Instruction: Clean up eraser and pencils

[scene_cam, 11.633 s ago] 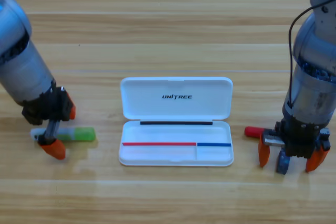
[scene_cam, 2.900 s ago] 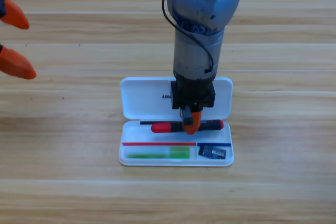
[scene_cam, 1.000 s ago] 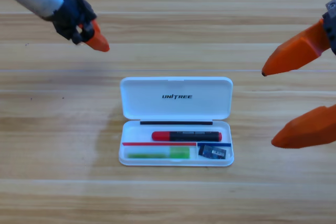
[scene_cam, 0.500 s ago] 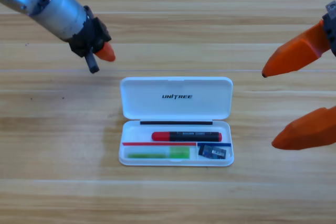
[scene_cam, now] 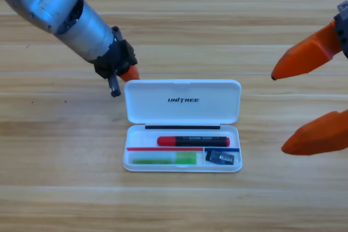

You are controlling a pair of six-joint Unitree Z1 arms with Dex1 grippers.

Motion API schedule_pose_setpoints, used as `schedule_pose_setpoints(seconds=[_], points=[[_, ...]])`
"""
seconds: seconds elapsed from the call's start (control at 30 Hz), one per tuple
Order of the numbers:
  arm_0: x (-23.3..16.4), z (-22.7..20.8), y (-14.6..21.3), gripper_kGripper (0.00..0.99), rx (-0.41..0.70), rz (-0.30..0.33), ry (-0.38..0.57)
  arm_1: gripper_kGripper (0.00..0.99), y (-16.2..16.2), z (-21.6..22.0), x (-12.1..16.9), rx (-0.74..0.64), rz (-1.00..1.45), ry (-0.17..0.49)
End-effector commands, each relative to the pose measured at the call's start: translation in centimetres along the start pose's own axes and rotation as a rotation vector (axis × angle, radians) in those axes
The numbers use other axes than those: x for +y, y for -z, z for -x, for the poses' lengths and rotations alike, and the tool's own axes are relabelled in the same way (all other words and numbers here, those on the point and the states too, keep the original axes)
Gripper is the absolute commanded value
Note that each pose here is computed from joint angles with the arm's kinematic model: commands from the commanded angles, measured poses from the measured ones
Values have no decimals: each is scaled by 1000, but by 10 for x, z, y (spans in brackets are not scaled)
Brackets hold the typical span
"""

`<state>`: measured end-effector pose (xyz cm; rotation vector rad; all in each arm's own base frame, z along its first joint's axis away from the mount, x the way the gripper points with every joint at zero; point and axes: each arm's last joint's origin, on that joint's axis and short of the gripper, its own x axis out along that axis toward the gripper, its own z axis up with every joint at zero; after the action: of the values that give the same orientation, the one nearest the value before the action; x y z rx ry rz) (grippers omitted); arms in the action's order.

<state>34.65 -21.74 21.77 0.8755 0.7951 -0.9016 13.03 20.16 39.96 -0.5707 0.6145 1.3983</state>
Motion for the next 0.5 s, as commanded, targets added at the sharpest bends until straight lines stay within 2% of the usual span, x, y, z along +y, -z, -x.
schedule_pose_setpoints(seconds=[0.03, 0.5], points=[[-16, -16, 1, 0, 21, -35, 86, 945, 6, 10, 1, -38, -2, 15], [-16, 6, -5, 0, -27, -51, 117, 945, 4, 9, 0, -38, -4, 15]])
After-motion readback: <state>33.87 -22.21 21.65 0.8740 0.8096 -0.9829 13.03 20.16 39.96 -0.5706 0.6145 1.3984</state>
